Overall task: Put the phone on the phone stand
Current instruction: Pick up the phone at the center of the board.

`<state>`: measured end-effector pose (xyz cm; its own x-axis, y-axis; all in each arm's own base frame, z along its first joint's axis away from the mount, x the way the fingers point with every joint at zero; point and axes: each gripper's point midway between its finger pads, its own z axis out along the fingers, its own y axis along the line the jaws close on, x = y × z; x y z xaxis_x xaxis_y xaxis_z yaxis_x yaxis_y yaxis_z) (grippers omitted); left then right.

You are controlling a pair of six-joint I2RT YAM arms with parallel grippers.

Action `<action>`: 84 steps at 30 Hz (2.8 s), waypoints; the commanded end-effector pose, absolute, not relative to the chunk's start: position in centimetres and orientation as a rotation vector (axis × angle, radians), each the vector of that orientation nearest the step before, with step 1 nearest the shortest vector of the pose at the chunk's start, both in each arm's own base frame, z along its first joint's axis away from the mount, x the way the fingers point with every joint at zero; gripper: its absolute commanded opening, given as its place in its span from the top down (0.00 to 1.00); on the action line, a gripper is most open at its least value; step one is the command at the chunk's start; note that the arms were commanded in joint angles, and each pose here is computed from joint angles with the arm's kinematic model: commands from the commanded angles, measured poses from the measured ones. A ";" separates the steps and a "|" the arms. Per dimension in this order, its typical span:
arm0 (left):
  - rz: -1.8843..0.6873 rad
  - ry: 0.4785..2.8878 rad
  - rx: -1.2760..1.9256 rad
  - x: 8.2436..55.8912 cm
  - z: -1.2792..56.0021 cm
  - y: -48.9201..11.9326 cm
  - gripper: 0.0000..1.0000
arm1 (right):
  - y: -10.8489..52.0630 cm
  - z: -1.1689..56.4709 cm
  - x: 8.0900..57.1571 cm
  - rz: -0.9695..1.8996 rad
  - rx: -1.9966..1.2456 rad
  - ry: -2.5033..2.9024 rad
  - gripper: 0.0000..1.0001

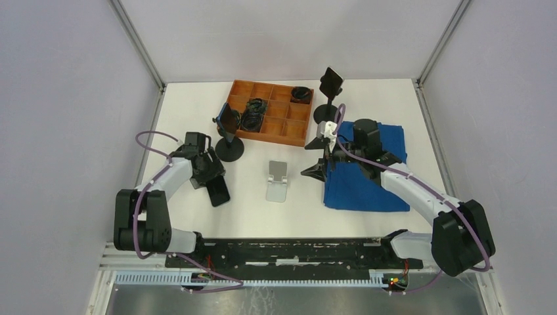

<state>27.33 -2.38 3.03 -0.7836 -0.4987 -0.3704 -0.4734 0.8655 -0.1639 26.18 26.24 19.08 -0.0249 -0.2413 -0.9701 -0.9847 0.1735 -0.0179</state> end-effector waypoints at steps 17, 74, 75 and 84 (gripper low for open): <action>-0.450 2.394 -0.772 26.2 7.0 -7.2 0.60 | 30.8 21.0 17.9 1.344 -1.163 1.262 0.02; -0.926 2.275 -0.506 22.3 10.1 -21.7 0.60 | 38.1 6.7 16.6 1.194 -0.849 2.004 0.54; -0.929 2.274 -0.502 22.3 10.2 -21.9 0.60 | 38.1 6.8 16.6 1.198 -0.849 2.002 0.59; -0.961 2.243 -0.451 22.0 11.4 -22.8 0.58 | 38.2 7.8 16.3 1.281 -0.834 1.999 0.89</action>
